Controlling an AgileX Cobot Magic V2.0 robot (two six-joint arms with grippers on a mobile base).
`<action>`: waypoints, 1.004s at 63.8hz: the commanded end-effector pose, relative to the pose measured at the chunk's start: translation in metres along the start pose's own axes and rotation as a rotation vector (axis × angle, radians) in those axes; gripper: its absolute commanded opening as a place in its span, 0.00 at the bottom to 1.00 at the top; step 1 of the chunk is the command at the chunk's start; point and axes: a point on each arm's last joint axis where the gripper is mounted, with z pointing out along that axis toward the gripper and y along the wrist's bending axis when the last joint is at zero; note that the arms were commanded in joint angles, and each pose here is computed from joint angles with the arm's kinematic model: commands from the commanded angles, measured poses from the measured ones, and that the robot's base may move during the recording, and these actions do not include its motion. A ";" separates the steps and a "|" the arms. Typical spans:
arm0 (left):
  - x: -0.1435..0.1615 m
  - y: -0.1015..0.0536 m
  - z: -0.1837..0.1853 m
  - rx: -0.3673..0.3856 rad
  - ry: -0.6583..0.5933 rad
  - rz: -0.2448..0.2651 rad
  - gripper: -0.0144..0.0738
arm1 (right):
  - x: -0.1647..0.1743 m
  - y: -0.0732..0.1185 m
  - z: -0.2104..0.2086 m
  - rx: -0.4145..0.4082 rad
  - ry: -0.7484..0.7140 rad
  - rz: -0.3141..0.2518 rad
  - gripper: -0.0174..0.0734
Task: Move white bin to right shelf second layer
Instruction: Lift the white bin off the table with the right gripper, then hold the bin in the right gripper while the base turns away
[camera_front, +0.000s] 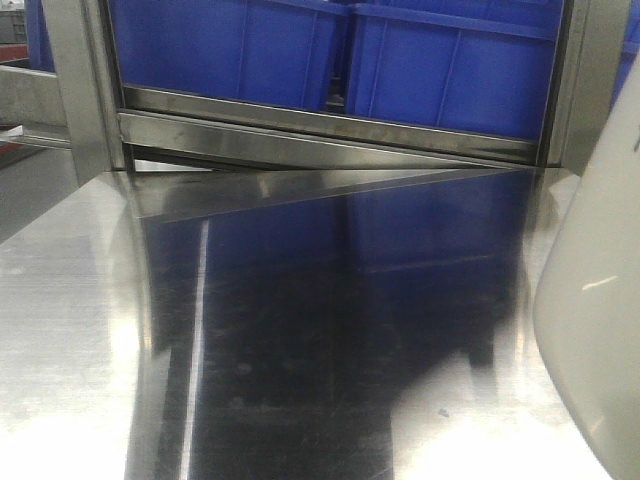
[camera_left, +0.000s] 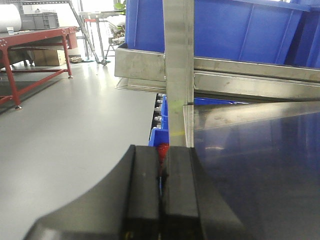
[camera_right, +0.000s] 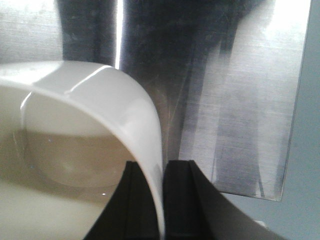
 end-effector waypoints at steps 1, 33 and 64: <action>0.004 0.000 0.000 -0.002 -0.064 -0.009 0.26 | -0.007 0.001 -0.008 -0.020 -0.069 0.005 0.26; 0.004 0.000 0.000 -0.002 -0.064 -0.009 0.26 | -0.007 0.001 -0.008 -0.020 -0.069 0.005 0.26; 0.004 0.000 0.000 -0.004 -0.064 -0.009 0.26 | -0.007 0.001 -0.008 -0.020 -0.069 0.005 0.26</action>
